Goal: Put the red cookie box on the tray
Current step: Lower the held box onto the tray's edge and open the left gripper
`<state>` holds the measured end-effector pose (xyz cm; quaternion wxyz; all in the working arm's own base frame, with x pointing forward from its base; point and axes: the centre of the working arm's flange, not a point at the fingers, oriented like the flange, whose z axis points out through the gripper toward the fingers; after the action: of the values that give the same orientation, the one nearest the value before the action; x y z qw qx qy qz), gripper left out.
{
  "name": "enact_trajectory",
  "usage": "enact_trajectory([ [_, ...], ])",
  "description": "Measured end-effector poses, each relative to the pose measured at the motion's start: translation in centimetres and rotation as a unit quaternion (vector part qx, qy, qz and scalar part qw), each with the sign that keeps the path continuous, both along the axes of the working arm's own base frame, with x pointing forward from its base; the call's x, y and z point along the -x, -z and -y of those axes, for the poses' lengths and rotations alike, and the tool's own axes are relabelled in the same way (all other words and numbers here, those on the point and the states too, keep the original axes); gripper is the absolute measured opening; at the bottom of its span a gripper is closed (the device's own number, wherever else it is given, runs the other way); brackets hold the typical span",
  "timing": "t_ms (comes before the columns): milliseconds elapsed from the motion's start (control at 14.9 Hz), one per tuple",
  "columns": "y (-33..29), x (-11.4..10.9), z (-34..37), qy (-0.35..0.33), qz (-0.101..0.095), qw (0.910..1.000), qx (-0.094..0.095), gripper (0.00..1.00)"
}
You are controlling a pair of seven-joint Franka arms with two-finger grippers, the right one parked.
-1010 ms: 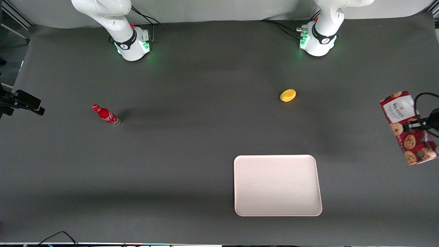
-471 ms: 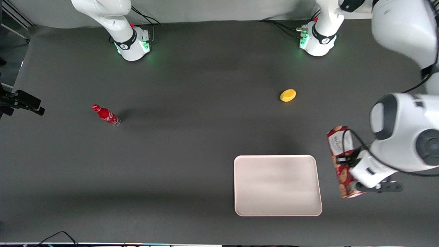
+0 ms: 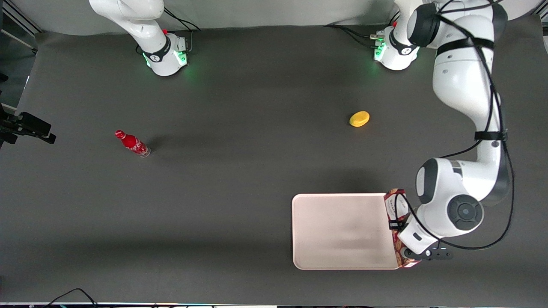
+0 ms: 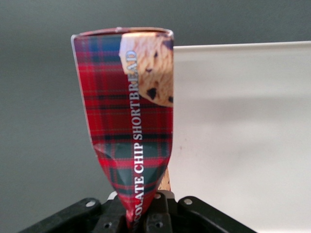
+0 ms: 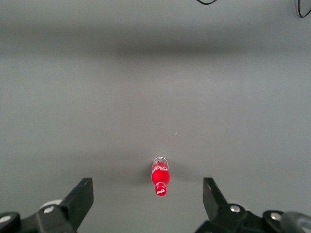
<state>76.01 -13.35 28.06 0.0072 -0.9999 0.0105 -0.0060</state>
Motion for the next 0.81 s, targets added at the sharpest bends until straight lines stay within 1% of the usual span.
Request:
enact_trajectory([
  [202, 3.4, 0.0, 0.7, -0.006, -0.004, 1.0000, 0.005, 0.08],
  [404, 4.6, 0.1, 1.3, -0.019, -0.007, 0.9998, 0.005, 0.08],
  [606, 5.3, 0.2, 1.3, -0.023, -0.008, 0.9997, 0.005, 0.15],
  [673, 5.4, 0.2, 1.3, -0.024, -0.008, 0.9997, 0.005, 0.25],
  [740, 5.3, 0.1, 1.2, -0.025, -0.004, 0.9997, 0.006, 0.34],
  [808, 5.3, 0.0, 1.2, -0.025, 0.006, 0.9996, 0.009, 0.44],
])
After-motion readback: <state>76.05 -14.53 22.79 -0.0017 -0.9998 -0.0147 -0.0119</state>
